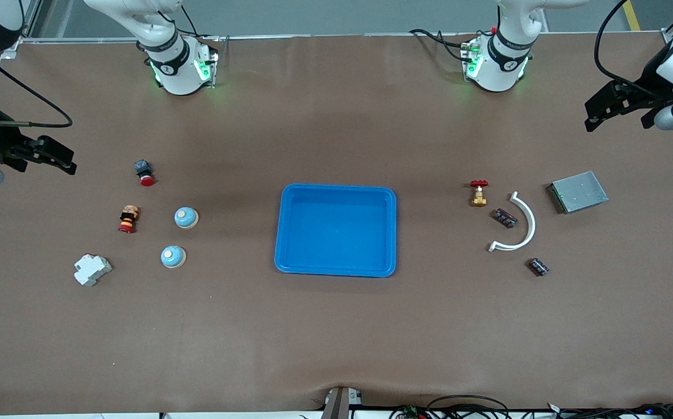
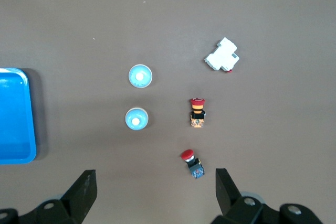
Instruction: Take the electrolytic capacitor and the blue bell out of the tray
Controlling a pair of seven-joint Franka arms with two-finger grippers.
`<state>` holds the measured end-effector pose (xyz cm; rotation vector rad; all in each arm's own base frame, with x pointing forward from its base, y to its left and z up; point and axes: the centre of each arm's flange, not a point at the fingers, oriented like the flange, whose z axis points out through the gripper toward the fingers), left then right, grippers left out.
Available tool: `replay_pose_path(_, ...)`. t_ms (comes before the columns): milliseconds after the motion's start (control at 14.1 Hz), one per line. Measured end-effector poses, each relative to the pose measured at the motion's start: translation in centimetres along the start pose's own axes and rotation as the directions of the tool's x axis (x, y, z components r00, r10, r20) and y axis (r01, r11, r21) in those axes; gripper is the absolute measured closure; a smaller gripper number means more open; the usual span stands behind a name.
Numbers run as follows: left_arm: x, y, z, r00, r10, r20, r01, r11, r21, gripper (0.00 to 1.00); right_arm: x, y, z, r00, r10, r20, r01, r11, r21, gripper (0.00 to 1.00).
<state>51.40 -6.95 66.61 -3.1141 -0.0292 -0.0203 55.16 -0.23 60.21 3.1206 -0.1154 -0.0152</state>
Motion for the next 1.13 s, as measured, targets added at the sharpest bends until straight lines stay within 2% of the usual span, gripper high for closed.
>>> replay_pose_path(283, -0.01, 0.05, -0.01, 1.0, 0.002, 0.0, -0.002, 1.0, 0.0, 0.0, -0.04, 0.51, -0.35, 1.0, 0.009, 0.001, -0.009, 1.0, 0.006, 0.0)
replay_pose_path(566, -0.02, 0.03, -0.49, 1.0, 0.002, -0.01, -0.002, 1.0, -0.002, 0.0, -0.13, 0.3, -0.29, 1.0, 0.014, 0.011, -0.015, 0.999, 0.049, 0.0)
replay_pose_path(990, -0.03, 0.03, -0.86, 1.0, 0.001, -0.018, -0.001, 1.0, -0.003, 0.0, -0.35, 0.39, -0.15, 0.999, 0.016, 0.031, -0.017, 0.999, 0.052, 0.0)
replay_pose_path(1132, -0.03, 0.03, -0.91, 1.0, 0.001, -0.019, -0.001, 1.0, -0.003, 0.0, -0.31, 0.35, -1.01, 1.0, 0.015, 0.015, -0.016, 0.998, 0.053, 0.0)
